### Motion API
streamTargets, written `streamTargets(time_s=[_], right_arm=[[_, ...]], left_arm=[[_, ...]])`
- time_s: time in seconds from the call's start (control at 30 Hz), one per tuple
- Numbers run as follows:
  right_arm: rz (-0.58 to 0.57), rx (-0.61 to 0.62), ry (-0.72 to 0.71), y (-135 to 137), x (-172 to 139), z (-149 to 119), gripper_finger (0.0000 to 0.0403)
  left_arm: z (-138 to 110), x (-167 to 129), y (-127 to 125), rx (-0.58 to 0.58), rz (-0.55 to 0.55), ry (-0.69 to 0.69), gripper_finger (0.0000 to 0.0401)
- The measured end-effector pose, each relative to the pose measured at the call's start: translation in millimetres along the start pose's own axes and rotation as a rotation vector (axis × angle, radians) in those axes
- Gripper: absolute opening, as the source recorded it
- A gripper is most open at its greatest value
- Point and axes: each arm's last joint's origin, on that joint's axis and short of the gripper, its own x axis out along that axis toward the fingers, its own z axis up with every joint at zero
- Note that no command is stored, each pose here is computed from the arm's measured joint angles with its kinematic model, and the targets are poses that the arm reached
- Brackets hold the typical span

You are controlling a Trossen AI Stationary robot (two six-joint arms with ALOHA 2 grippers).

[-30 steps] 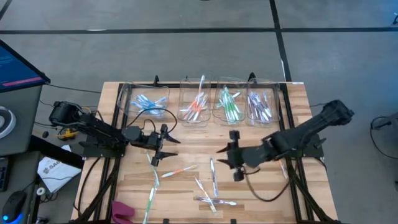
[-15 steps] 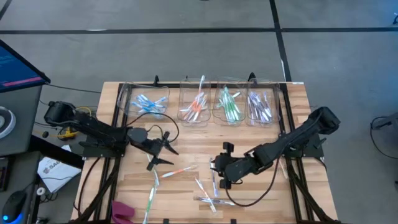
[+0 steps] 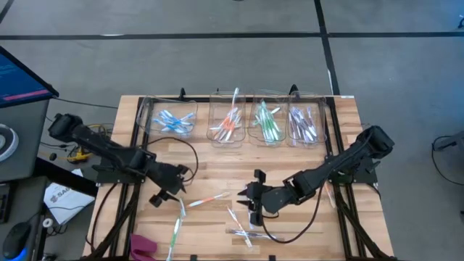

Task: Pick & Place Toothbrushes
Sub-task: Put the green toothbrush into the middle right transparent bin

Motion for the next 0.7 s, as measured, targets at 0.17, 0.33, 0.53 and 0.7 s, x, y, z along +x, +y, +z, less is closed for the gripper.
streamTargets(time_s=[0.17,0.33,0.53,0.7], right_arm=[[0.014,0.015,-0.033,1,0,4,0.0112],[0.028,0.029,-0.061,2,0,7,0.0112],[0.036,0.028,-0.078,3,0,8,0.0112],[0.038,0.031,-0.082,3,0,9,0.0112]], left_arm=[[-5,4,-10,0.025,-0.036,0.073,0.0182],[-14,8,-13,0.035,-0.044,0.143,0.0182],[-27,19,-12,0.029,-0.018,0.219,0.0182],[-32,27,-7,0.015,0.052,0.285,0.0182]])
